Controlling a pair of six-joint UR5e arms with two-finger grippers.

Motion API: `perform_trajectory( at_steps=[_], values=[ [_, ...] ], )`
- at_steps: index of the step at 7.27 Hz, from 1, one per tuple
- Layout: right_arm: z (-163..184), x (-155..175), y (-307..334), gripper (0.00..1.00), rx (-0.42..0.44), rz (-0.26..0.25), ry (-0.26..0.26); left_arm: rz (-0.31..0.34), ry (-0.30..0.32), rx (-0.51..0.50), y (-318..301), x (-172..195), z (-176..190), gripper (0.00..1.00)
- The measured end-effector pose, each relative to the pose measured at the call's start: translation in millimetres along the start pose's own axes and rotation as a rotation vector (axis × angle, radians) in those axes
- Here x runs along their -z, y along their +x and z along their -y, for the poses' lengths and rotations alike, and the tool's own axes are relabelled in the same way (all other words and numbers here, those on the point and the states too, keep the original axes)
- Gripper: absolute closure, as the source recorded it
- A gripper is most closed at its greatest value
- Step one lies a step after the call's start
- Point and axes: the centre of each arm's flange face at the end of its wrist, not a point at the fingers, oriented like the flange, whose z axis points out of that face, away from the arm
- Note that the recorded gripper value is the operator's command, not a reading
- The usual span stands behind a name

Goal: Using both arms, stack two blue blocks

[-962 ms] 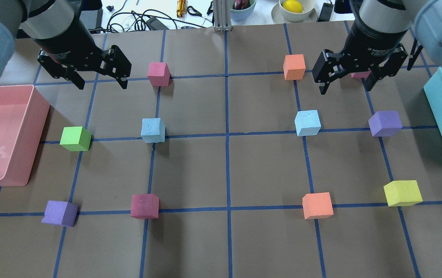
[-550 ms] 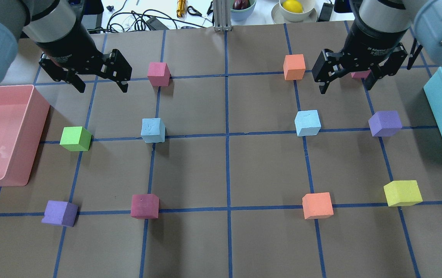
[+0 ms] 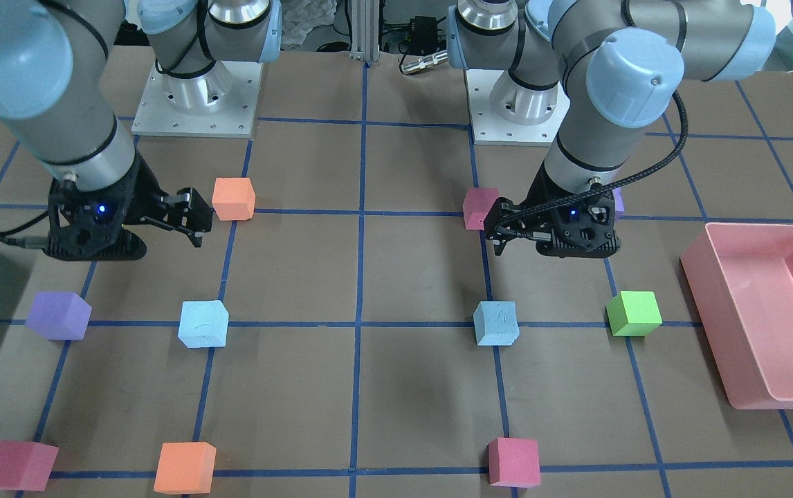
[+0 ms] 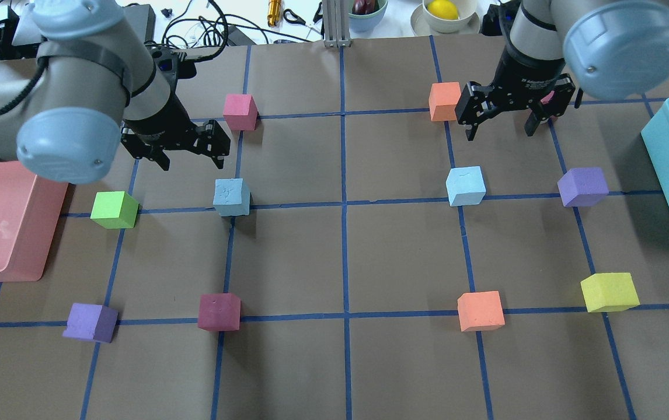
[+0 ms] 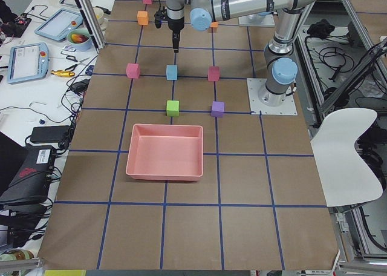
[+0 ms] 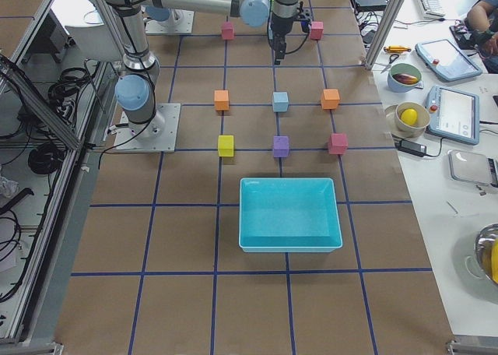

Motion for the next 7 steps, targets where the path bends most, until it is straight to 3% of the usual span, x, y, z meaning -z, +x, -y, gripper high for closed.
perform_trajectory(
  at_steps=[2,5,7],
  values=[
    [39.3,-66.9,2.9,0.00,0.044,-0.010,0.024,0.000,-0.015,0.010,-0.8,-51.4,6.1,0.00],
    [37.0,-147.6,4.2,0.00,0.072,-0.008,-0.019,0.002,-0.050,0.012,-2.2,-117.0,25.3,0.00],
    [33.4,-173.6,5.6,0.00,0.069,-0.005,-0.036,0.001,-0.066,0.009,-2.7,-145.6,32.0,0.00]
  ],
)
